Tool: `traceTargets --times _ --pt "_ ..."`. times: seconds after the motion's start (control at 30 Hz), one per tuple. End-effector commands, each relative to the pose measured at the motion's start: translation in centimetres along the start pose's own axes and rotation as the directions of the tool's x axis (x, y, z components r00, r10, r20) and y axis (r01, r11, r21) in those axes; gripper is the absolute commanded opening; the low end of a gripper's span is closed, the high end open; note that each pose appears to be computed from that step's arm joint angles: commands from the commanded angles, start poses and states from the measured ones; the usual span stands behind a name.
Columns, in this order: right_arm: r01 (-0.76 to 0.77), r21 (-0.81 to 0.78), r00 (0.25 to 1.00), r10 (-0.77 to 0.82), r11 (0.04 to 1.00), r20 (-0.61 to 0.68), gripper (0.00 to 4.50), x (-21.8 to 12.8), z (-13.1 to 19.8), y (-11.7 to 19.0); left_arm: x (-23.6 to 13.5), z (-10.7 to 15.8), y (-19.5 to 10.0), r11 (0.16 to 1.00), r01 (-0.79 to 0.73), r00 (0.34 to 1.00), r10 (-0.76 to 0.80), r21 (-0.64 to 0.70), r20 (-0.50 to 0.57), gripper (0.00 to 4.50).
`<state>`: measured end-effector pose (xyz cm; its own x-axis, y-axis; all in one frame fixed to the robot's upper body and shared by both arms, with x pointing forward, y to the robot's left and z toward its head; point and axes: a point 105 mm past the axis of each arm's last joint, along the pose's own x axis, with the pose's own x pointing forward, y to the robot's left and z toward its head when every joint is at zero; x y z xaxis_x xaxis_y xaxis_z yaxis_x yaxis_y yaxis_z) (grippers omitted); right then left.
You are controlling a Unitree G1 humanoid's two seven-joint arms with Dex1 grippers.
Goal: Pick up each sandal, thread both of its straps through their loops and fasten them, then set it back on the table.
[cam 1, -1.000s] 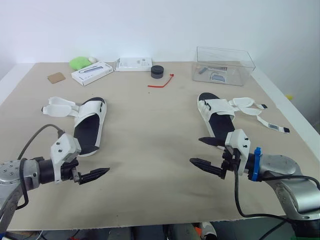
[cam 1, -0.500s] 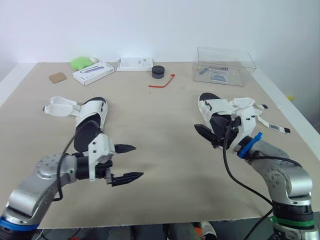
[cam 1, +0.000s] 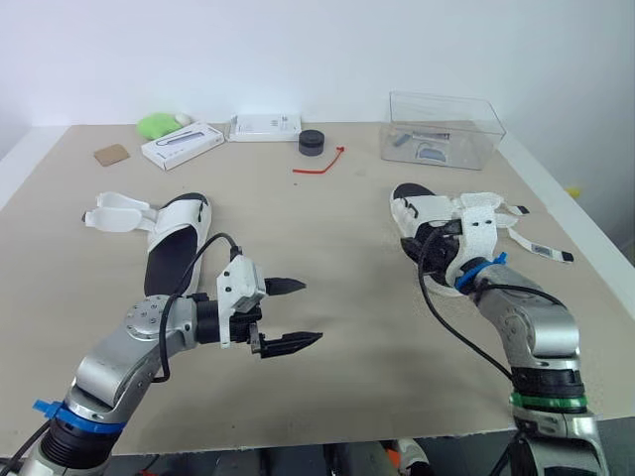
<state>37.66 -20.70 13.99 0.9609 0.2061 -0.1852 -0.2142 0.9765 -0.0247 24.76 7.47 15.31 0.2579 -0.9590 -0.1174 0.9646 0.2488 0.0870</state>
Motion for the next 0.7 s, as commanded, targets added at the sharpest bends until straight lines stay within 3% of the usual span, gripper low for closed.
traceTargets --times 0.03,0.3,0.63,0.7 --pt "0.012 -0.032 0.998 -0.009 0.999 0.066 4.5 0.9 1.5 -0.2 -0.1 0.5 0.2 0.999 -0.018 1.0 0.018 0.033 0.017 4.46" --pt "-0.002 -0.124 0.994 0.015 0.992 0.109 4.5 3.5 2.1 0.4 -0.7 0.6 0.7 0.996 -0.072 0.997 0.069 0.057 0.039 4.46" --pt "-0.079 -0.208 0.985 0.109 0.975 0.135 0.51 4.7 1.9 1.9 -1.6 0.8 1.6 0.983 -0.155 0.987 0.148 0.102 0.068 4.5" --pt "-0.133 -0.243 0.976 0.169 0.961 0.137 0.11 4.6 2.0 2.5 -1.8 1.1 1.8 0.98 -0.169 0.984 0.161 0.109 0.073 4.5"
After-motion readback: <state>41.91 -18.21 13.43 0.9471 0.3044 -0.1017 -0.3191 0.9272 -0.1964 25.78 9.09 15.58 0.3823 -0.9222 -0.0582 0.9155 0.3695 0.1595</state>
